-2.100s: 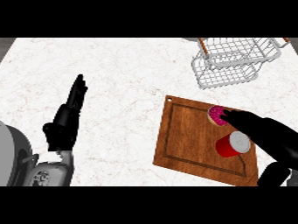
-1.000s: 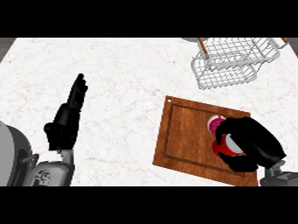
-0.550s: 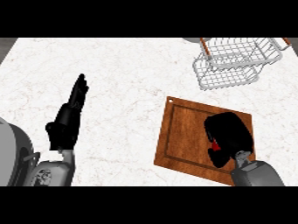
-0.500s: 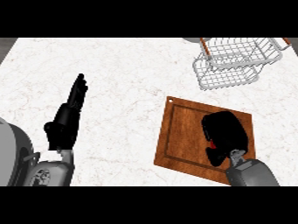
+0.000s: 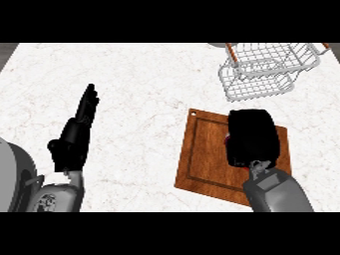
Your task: Pick the can from the cutting board and place it in the tiered basket
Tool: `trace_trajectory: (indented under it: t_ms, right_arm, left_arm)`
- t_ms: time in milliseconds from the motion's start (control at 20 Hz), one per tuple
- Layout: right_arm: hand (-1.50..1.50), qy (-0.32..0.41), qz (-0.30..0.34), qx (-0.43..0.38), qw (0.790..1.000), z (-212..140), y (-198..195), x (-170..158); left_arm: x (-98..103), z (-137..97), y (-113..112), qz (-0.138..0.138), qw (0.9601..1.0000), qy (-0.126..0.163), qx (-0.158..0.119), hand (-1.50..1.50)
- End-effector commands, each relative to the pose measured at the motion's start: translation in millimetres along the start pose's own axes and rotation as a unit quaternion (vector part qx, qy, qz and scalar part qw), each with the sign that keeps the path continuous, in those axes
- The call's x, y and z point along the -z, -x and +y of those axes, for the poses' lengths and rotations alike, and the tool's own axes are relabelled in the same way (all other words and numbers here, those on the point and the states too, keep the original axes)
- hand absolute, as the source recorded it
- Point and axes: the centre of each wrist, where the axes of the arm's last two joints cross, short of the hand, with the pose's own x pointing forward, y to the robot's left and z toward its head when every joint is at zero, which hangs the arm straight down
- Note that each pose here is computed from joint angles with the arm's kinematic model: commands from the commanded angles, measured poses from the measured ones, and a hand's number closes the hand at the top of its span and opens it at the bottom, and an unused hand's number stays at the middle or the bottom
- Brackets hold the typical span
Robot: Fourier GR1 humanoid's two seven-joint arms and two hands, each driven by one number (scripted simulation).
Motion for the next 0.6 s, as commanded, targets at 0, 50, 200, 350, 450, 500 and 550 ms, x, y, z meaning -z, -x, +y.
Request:
trace_trajectory:
  t_ms: [0, 50, 200, 350, 450, 500, 550]
  right_arm:
    - [1.50, 0.055, 0.026, 0.026, 0.998, -51, 26, -24]
    - [1.50, 0.071, 0.031, 0.027, 0.997, -63, 22, -32]
    - [1.50, 0.103, 0.037, 0.052, 0.993, -106, 22, -42]
    - [1.50, 0.118, 0.037, 0.081, 0.989, -135, 40, -58]
    - [1.50, 0.120, 0.044, 0.081, 0.988, -165, 38, -54]
    - [1.50, 0.129, 0.043, 0.088, 0.987, -165, 41, -56]
    - [1.50, 0.125, 0.054, 0.081, 0.987, -175, 38, -56]
  left_arm:
    - [-2, 9, -6, 0.003, 1.0000, -0.001, 0.004, 0.00]
    - [-6, 1, 5, 0.004, 1.0000, -0.003, 0.004, 0.00]
    - [-8, -11, 4, 0.008, 0.9999, 0.007, 0.005, 0.00]
    - [-4, -11, -1, 0.006, 0.9999, 0.007, 0.007, 0.00]
    - [-10, -9, 12, 0.008, 1.0000, 0.003, -0.002, 0.00]
    - [11, 1, 7, -0.002, 1.0000, -0.002, 0.004, 0.00]
    - [3, -15, 1, 0.000, 1.0000, -0.001, 0.001, 0.00]
